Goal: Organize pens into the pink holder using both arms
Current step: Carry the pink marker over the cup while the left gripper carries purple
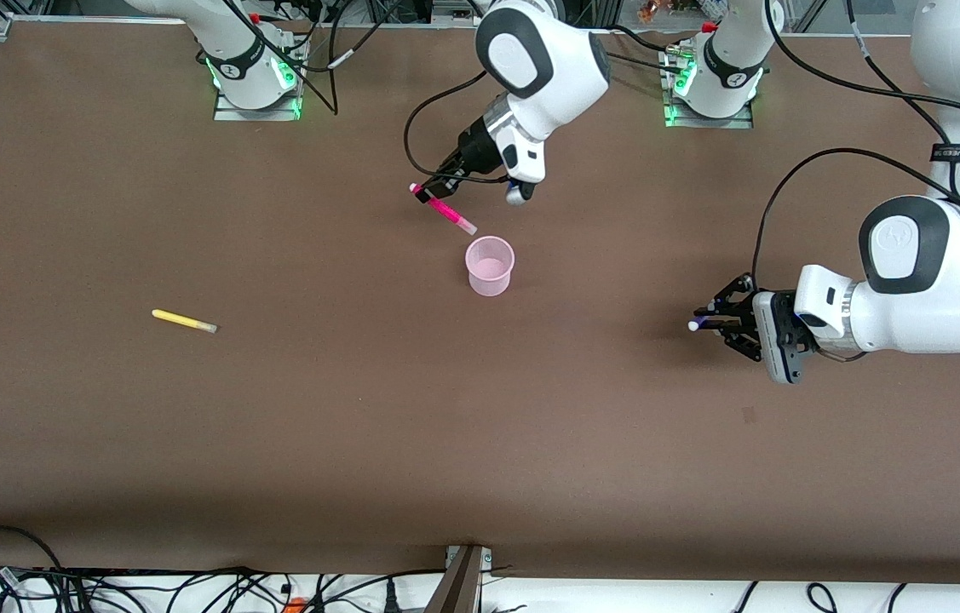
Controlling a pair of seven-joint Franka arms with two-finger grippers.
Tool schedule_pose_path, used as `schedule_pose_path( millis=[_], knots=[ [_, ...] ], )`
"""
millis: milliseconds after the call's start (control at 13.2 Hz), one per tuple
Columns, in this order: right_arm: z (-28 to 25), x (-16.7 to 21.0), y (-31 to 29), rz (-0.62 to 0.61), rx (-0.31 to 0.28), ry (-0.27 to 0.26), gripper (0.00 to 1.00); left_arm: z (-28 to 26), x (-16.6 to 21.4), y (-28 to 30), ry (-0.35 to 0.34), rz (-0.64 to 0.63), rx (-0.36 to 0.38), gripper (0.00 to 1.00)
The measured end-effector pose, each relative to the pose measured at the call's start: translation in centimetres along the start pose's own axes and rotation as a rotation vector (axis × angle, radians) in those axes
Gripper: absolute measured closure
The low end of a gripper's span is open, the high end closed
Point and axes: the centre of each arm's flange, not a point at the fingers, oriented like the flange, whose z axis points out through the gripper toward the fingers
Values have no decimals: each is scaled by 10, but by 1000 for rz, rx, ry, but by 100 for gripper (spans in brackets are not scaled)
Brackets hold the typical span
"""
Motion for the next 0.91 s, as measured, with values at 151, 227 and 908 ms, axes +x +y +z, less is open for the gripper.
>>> schedule_pose_path(
  millis=[151, 227, 908],
  knots=[
    [1, 11, -19, -21, -65, -5, 83, 9, 11, 6, 36, 39, -30, 82],
    [5, 19, -28, -30, -103, -8, 83, 12, 16, 9, 45, 51, -40, 82],
    [39, 72, -59, -65, -263, -11, 83, 25, 20, 6, 108, 64, -83, 82]
  ],
)
